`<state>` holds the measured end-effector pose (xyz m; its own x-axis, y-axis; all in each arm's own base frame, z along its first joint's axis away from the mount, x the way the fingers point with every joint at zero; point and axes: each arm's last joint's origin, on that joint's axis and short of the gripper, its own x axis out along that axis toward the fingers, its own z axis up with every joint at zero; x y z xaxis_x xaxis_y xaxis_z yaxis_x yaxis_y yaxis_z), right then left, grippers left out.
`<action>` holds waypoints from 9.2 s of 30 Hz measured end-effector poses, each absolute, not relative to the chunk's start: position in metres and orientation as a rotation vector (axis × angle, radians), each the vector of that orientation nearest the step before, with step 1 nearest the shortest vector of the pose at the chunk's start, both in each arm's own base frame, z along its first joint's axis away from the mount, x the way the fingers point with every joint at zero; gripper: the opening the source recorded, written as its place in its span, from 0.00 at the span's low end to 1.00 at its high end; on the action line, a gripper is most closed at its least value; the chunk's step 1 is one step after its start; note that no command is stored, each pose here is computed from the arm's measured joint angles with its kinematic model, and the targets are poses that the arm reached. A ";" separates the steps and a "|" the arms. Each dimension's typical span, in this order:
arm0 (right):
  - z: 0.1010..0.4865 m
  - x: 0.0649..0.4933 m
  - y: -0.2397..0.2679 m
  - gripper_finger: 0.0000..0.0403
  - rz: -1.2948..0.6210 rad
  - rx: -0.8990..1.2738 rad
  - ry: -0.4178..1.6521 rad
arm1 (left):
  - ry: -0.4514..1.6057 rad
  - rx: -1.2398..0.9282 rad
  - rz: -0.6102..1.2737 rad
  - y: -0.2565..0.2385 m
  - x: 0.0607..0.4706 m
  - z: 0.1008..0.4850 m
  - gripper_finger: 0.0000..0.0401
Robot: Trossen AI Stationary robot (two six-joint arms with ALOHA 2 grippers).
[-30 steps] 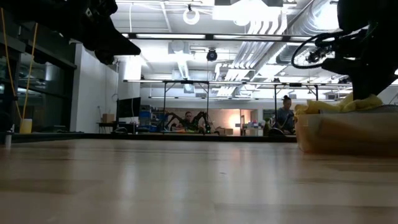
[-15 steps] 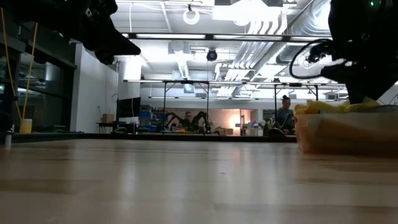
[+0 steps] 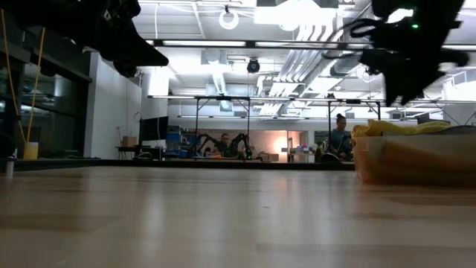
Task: Fold microfiber towels
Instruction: Return to Home Position
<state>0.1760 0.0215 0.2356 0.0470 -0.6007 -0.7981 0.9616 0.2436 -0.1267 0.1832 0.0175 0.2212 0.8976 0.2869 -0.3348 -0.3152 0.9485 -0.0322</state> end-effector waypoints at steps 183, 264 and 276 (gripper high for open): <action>0.169 0.098 0.004 0.00 -0.028 0.238 -0.032 | -0.019 -0.146 0.019 -0.001 0.097 0.168 0.00; 0.168 0.098 0.004 0.00 -0.029 0.238 -0.032 | -0.019 -0.146 0.019 -0.001 0.097 0.168 0.00; 0.168 0.098 0.004 0.00 -0.029 0.238 -0.032 | -0.019 -0.146 0.020 -0.001 0.097 0.168 0.00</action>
